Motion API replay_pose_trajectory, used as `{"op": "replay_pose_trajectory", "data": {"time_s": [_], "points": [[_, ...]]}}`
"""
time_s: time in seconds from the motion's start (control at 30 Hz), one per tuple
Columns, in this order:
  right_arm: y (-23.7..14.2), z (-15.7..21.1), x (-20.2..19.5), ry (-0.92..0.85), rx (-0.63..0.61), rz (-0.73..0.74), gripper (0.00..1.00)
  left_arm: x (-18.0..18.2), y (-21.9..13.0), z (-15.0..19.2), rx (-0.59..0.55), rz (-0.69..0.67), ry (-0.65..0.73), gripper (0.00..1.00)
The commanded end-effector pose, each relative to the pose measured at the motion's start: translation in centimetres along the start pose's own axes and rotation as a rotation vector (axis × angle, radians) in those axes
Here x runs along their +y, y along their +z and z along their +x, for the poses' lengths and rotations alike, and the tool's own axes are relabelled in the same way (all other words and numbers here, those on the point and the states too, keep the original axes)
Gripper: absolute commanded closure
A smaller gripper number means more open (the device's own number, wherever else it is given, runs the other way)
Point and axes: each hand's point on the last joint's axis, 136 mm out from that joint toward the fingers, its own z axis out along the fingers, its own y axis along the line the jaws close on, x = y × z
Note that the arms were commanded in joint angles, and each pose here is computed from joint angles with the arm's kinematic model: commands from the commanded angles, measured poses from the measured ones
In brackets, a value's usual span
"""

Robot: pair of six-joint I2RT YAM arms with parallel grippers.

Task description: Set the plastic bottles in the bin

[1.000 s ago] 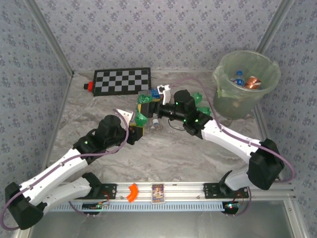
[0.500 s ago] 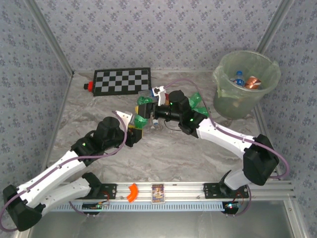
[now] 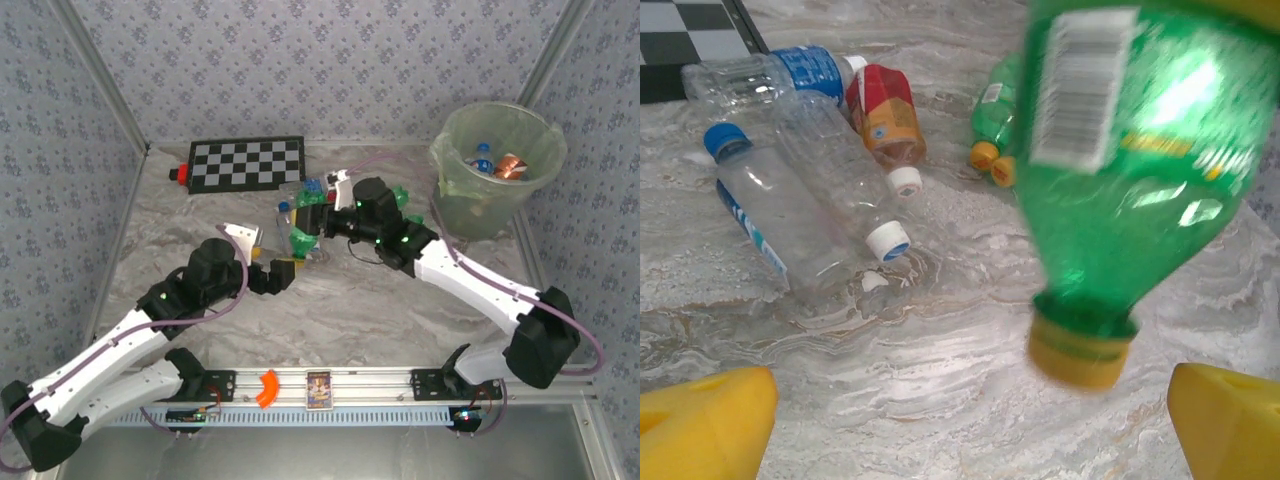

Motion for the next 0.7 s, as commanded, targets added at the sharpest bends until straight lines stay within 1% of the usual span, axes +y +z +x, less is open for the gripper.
{"op": "replay_pose_trajectory", "data": {"time_s": [0.0,0.03,0.07,0.13,0.33,0.5,0.57,0.6,0.67], "points": [[-3.6,-3.1,-1.1,-0.049,-0.064,0.108,0.45,0.5,-0.6,-0.4,-0.044,-0.021,-0.032,0.0],[-4.7,-4.8,-0.9,-0.053,-0.103,0.124,0.46,0.5,-0.7,-0.4,-0.051,-0.021,-0.038,0.0],[-5.8,-5.8,-1.5,-0.05,-0.126,0.155,0.46,0.5,-0.8,-0.4,-0.059,-0.018,-0.043,0.0],[-7.8,-7.2,-3.0,-0.037,-0.161,0.216,0.48,0.6,-1.0,-0.5,-0.072,-0.012,-0.055,0.0],[-14.1,-11.9,-6.8,0.014,-0.293,0.398,0.48,0.6,-1.3,-0.2,-0.098,0.005,-0.058,0.0],[-21.2,-16.8,-9.2,0.041,-0.477,0.565,0.47,0.5,-1.8,0.0,-0.127,0.04,-0.077,0.0],[-24.1,-18.3,-10.6,0.081,-0.559,0.643,0.47,0.2,-2.0,0.1,-0.141,0.068,-0.09,0.0],[-25.4,-18.9,-11.3,0.106,-0.594,0.676,0.49,0.1,-2.1,0.3,-0.143,0.079,-0.096,0.0],[-27.4,-19.9,-12.5,0.14,-0.653,0.736,0.49,0.1,-2.3,0.5,-0.145,0.084,-0.104,0.0]]}}
